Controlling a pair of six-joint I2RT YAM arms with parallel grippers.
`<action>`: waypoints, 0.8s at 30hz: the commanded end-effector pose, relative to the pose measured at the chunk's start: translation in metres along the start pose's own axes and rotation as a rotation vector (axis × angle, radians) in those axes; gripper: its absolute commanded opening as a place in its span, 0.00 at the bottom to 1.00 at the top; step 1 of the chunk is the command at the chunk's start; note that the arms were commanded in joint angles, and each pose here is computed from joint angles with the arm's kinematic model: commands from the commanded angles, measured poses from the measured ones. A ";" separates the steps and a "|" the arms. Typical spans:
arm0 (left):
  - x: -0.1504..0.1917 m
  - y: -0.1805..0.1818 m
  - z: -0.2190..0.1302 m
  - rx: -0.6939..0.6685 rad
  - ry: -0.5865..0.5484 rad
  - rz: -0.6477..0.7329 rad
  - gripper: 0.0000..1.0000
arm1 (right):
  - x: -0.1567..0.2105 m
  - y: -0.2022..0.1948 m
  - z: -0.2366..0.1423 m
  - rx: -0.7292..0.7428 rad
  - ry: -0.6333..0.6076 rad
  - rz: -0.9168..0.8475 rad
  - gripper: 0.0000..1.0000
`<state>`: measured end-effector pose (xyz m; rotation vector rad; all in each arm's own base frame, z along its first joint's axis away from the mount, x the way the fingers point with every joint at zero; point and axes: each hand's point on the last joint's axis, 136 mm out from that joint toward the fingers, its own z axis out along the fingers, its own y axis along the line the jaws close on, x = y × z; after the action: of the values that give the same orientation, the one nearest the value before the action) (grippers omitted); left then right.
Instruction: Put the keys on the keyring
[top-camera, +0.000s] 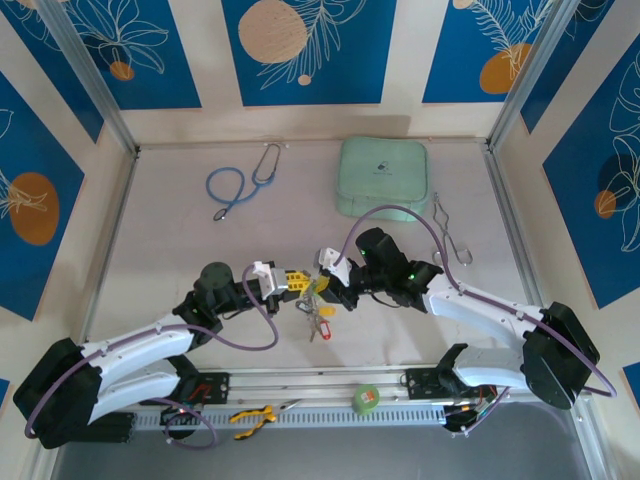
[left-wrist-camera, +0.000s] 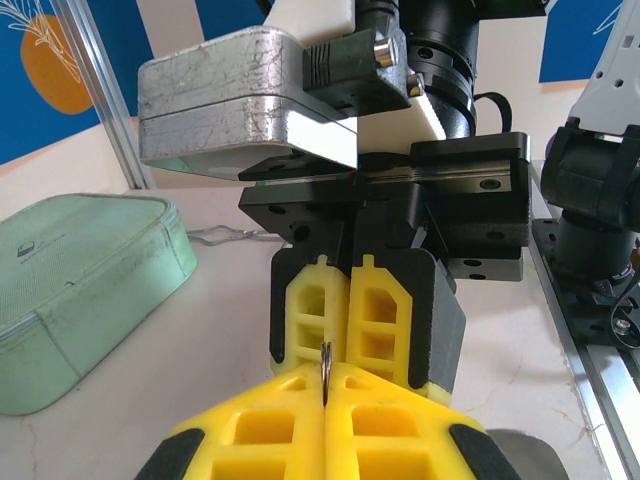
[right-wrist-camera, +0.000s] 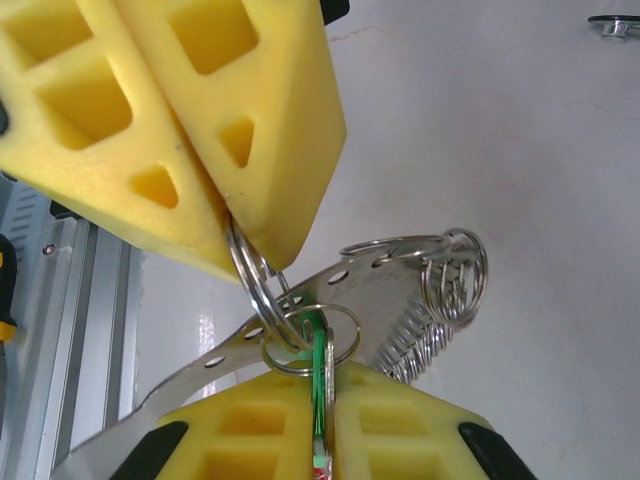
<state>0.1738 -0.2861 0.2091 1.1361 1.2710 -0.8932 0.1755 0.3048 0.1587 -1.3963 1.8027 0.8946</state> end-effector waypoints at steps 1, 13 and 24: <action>-0.013 0.000 -0.001 -0.004 -0.049 0.018 0.00 | 0.000 0.006 -0.002 -0.016 -0.002 0.001 0.06; -0.012 -0.002 -0.003 -0.002 -0.042 0.010 0.00 | -0.010 0.002 -0.025 0.080 -0.021 -0.046 0.00; -0.010 -0.006 -0.001 0.028 -0.042 -0.007 0.00 | 0.000 0.004 -0.017 0.059 0.026 -0.051 0.00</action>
<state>0.1727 -0.2855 0.2113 1.1250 1.2751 -0.9077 0.1727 0.2910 0.1745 -1.3800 1.7802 0.8053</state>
